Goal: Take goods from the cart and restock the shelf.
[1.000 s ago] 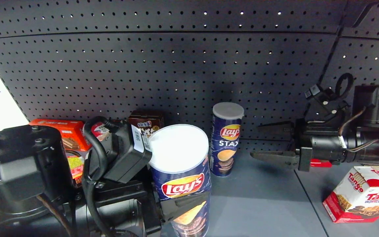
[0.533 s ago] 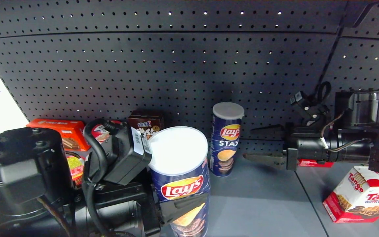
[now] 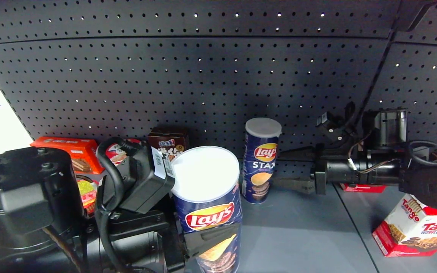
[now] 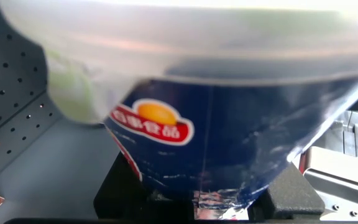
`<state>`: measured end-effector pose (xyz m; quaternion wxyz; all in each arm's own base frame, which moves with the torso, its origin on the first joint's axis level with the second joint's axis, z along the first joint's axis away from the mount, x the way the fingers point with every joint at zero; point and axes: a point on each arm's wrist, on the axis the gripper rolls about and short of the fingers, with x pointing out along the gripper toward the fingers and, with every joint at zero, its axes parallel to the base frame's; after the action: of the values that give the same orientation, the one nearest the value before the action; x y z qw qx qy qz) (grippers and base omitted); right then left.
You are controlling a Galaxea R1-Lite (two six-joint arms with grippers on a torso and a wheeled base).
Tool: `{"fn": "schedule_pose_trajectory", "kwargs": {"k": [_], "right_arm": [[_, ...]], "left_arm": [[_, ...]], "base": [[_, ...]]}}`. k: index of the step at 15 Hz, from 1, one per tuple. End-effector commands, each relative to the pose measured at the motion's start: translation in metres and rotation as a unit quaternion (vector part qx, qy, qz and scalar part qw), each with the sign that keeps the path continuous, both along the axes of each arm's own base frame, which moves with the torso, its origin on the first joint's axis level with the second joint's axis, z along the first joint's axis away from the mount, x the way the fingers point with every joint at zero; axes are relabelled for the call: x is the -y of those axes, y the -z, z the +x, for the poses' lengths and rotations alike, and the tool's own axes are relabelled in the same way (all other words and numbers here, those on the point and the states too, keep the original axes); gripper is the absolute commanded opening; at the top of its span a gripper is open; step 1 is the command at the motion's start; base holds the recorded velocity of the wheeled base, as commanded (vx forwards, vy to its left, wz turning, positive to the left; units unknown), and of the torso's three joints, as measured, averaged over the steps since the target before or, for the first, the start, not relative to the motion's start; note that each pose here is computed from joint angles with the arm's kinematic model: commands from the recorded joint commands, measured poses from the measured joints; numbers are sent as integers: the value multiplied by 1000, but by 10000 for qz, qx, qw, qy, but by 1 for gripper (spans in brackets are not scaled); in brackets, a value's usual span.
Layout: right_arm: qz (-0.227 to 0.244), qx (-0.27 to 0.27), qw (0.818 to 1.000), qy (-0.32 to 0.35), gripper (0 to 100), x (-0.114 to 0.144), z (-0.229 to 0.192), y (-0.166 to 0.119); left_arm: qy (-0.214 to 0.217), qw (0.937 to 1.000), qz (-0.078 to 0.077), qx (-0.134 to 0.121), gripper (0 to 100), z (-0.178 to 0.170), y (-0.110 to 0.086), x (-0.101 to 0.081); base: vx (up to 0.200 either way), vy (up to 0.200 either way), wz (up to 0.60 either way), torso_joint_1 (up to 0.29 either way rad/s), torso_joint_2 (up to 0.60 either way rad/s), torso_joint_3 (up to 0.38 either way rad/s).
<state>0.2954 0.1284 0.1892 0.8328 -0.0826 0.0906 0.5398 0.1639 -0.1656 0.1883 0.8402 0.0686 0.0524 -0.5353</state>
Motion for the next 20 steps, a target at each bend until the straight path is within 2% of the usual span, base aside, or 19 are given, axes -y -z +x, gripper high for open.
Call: {"fn": "schedule_pose_trajectory", "kwargs": {"k": [1,7,17,20], "right_arm": [[-44,-105,9999,28,100,-2,10,9],[-136,-216,9996,-128,100,-17,24,25],[-137,-165,9993,-302,100,-37,40,32],[-171,-208,9991,-328,100,-42,39,35]], "left_arm": [[-1,10000,2,-5,0,0,0,0],[-1,10000,1,-6,0,1,0,0],[-16,10000,13,-16,0,1,1,0],[-16,10000,60,-66,0,-1,5,-2]], "base": [[0,0,0,0,0,0],[0,0,0,0,0,0],[0,0,0,0,0,0],[0,0,0,0,0,0]]}}
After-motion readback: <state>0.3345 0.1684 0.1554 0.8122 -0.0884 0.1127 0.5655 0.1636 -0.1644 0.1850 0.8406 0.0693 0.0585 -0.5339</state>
